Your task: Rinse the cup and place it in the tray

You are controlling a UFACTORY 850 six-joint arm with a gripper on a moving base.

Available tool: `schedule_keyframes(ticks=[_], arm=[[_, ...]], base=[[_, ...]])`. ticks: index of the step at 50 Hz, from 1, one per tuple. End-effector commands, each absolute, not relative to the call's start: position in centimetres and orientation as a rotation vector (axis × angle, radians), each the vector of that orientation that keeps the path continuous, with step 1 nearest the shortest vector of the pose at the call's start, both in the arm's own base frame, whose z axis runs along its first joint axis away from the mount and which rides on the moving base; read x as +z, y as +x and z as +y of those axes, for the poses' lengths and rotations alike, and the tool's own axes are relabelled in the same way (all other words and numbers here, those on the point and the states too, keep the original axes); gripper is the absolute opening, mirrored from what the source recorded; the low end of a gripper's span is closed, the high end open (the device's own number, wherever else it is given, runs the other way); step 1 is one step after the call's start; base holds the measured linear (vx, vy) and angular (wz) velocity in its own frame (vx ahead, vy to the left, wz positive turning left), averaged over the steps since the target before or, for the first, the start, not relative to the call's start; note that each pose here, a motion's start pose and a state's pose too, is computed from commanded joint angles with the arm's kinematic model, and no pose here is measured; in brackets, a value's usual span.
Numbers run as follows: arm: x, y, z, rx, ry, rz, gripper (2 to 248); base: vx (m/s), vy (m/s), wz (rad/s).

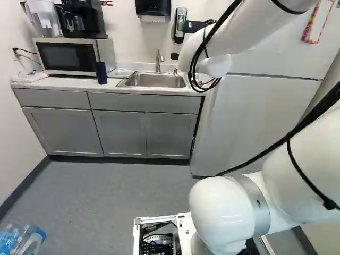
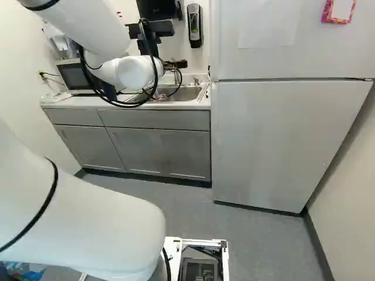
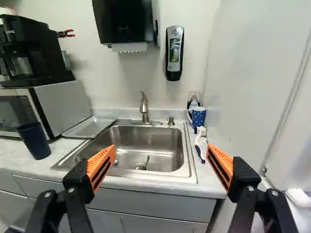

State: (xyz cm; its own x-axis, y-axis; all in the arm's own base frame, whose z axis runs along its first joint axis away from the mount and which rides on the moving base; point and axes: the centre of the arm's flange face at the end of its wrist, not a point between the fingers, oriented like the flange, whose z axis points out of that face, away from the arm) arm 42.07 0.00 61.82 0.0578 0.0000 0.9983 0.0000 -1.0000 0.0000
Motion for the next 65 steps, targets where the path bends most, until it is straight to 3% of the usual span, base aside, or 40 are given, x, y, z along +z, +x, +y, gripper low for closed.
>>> schedule_keyframes(ticks=[65], arm=[[65.2,43.1,0.0,2.122,2.317,0.000,247]], base=[[0.000,0.000,0.000]])
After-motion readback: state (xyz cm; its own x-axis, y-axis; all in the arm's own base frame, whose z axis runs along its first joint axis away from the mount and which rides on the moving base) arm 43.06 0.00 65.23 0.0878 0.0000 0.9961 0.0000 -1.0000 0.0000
